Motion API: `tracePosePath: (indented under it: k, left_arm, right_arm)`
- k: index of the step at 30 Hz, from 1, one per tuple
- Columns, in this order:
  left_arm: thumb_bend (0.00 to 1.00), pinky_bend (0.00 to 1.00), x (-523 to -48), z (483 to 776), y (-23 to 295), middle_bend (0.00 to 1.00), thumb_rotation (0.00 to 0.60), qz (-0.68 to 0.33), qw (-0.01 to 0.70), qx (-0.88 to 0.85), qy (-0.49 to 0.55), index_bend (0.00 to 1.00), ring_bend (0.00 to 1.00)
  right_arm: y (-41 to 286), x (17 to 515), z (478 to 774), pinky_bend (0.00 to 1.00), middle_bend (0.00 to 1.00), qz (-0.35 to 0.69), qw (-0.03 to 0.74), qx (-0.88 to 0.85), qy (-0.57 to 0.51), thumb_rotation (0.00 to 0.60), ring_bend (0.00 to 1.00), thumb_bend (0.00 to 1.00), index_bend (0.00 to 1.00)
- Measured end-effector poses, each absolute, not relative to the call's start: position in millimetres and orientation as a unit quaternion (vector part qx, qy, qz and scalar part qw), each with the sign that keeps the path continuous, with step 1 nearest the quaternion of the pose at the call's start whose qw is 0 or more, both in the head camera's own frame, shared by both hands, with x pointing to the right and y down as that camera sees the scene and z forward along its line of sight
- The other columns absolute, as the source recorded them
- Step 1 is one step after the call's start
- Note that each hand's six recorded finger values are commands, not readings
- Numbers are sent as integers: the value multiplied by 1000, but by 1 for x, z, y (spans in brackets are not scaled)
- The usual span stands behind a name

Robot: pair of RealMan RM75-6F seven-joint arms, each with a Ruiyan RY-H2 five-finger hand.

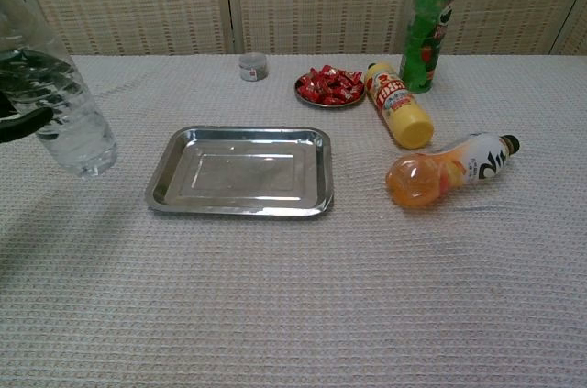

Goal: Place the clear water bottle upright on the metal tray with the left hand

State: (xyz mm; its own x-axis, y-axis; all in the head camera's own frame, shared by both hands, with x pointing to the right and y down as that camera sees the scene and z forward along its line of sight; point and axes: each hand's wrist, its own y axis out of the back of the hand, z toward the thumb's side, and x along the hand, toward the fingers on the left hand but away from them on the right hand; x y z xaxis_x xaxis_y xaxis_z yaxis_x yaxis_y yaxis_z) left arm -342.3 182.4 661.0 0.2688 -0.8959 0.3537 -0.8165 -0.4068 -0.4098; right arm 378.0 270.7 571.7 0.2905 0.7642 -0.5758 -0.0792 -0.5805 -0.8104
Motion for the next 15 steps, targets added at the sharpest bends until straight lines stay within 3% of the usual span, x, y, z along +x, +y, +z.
tracePosePath:
  k: [7,15]
  left_arm:
    - [554,417,-283,669,175,409,600,-255,94,-816,510,431,265]
    - [556,415,-226,699,169,408,600,-251,89,-822,503,431,264]
  right_arm:
    - [271,379,570,0,0,542,388,-704,-246,600,0,8,0]
    - [269,382,564,0,0,537,389,-704,-256,600,0,8,0]
